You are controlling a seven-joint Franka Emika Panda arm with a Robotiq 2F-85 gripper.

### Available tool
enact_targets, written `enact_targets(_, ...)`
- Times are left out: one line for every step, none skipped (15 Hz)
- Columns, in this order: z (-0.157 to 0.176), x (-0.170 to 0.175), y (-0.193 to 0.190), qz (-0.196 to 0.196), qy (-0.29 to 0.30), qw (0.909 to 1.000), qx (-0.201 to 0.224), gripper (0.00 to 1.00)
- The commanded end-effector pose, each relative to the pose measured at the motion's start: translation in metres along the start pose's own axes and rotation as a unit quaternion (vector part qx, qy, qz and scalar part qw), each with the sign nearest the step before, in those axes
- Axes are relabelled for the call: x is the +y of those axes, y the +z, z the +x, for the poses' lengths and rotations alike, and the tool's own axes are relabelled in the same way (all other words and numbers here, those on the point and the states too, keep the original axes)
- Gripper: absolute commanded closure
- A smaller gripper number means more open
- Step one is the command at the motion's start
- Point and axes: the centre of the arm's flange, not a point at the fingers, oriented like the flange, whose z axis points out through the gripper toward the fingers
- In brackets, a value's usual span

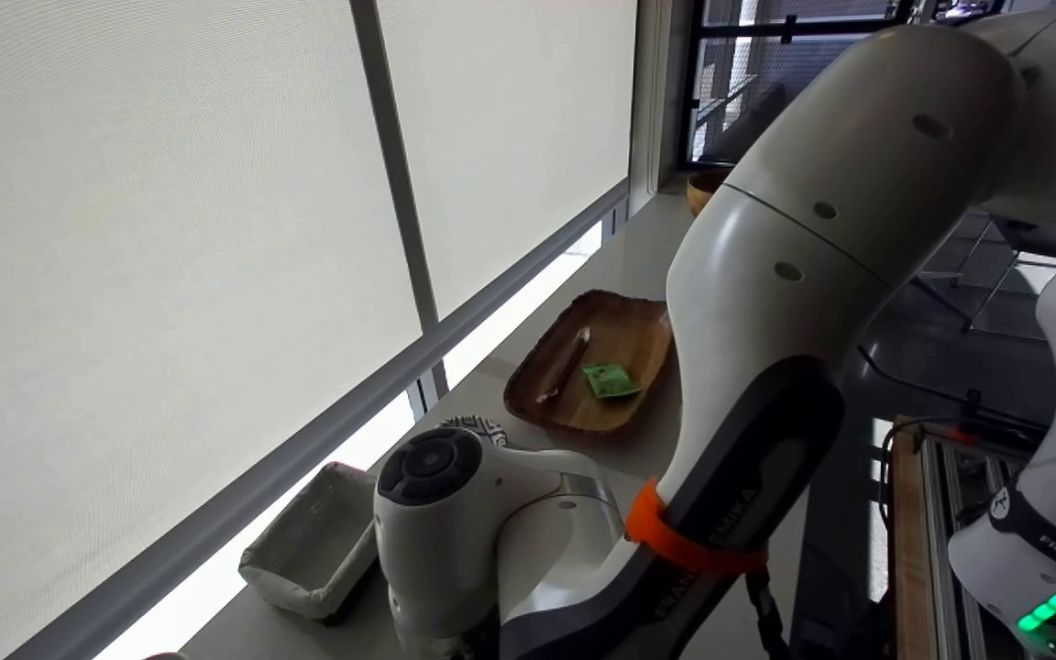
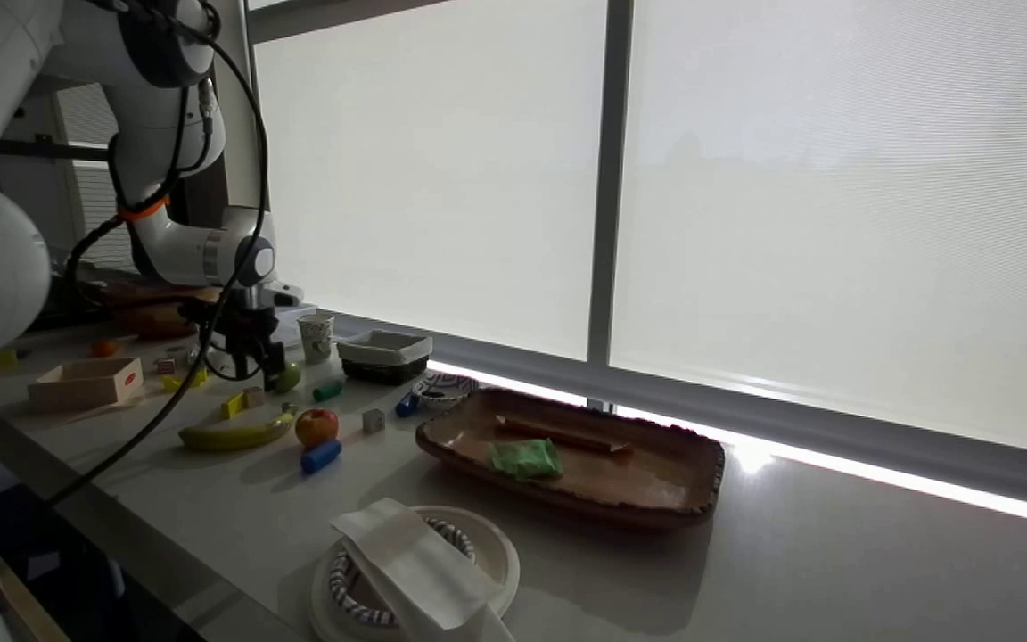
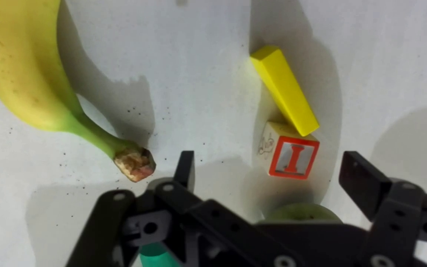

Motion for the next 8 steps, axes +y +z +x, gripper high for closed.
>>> enact_targets(0.001,-0.011,0.005,-0.007,0.018,0.9998,-0.009,0.00)
enact_targets(0.002,-0.012,0.006,-0.008,0.019,0.9997,-0.011,0.00)
enact_targets(0.002,-0.014,0.006,-0.009,0.020,0.9997,-0.011,0.01)
enact_targets(0.004,-0.016,0.007,-0.009,0.022,0.9997,-0.011,0.02)
enact_targets(0.005,-0.018,0.007,-0.008,0.022,0.9997,-0.011,0.03)
enact_targets(0.008,-0.019,0.008,-0.009,0.022,0.9996,-0.012,0.05)
enact_targets(0.009,-0.020,0.009,-0.009,0.023,0.9996,-0.015,0.06)
enact_targets(0.010,-0.021,0.010,-0.010,0.025,0.9995,-0.017,0.07)
